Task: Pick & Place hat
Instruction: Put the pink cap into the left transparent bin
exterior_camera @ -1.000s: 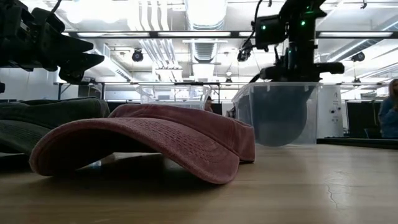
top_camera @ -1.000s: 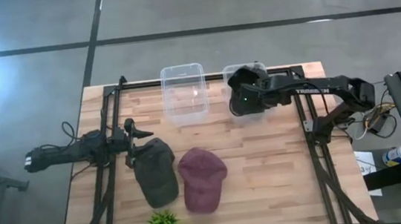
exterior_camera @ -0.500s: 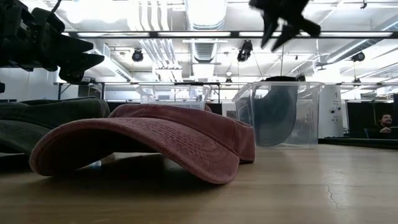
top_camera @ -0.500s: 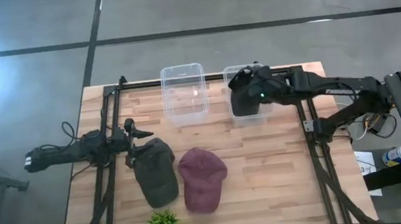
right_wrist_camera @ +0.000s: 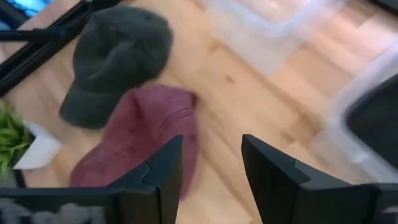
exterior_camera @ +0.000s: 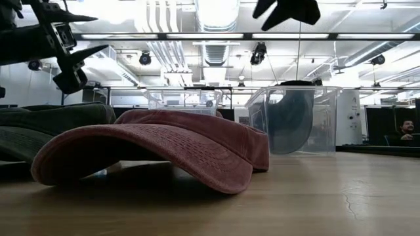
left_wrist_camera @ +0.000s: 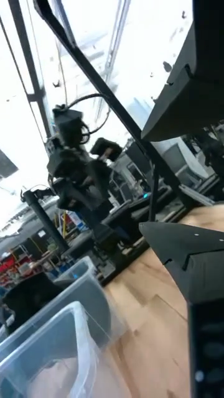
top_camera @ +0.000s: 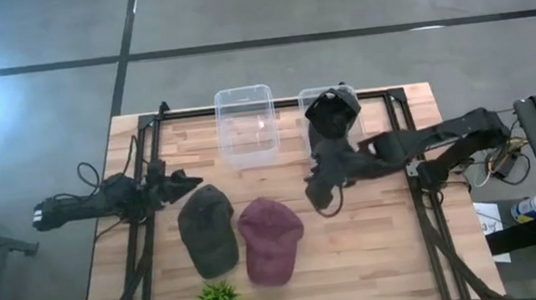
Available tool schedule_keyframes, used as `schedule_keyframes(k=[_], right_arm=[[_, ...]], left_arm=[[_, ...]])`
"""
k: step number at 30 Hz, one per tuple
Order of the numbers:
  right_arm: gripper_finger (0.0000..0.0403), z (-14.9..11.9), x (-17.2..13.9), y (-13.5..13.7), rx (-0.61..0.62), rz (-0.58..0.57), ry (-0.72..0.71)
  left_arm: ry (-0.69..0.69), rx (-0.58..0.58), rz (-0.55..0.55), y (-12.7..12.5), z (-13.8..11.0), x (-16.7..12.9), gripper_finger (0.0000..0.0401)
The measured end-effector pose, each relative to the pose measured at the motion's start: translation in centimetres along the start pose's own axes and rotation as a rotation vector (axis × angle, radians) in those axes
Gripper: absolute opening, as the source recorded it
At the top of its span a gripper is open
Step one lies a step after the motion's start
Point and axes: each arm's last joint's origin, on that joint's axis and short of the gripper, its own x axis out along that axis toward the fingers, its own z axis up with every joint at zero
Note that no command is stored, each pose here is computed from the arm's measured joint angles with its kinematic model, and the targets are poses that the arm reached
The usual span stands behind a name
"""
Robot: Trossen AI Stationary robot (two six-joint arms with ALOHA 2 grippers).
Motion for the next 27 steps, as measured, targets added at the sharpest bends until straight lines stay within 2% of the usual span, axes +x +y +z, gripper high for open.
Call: schedule_keyframes(k=[6, 13, 15, 18, 21, 24, 27], right_arm=[[0.0199, -2.0, 1.9, 2.6, -0.07, 0.066, 0.135], [0.0238, -5.6, 4.3, 6.0, -0.429, 0.094, 0.229], [0.0242, -6.5, 5.3, 6.8, -0.483, 0.091, 0.254], [0.0244, -7.1, 6.7, 7.6, -0.474, 0.089, 0.293], [0.0243, -7.2, 7.5, 8.3, -0.436, 0.082, 0.302], [0.0238, -7.3, 7.8, 8.9, -0.427, 0.088, 0.302], [0.0235, -7.8, 7.7, 9.3, -0.45, 0.099, 0.313]], left_arm=[[-0.039, -0.068, -0.03, -0.3, 0.3, 0.0, 0.0218], [-0.033, -0.078, -0.025, -0.3, 0.3, 0.0, 0.0218], [-0.026, -0.107, -0.015, -0.2, 0.2, 0.1, 0.0218], [0.017, -0.172, 0.0, 0.0, -0.1, 0.3, 0.0218], [0.084, -0.179, 0.028, -0.4, 0.0, 0.6, 0.0218], [0.178, -0.142, 0.031, -1.9, 0.9, 1.1, 0.0218], [0.306, -0.062, 0.107, -3.4, 1.6, 1.6, 0.0218]])
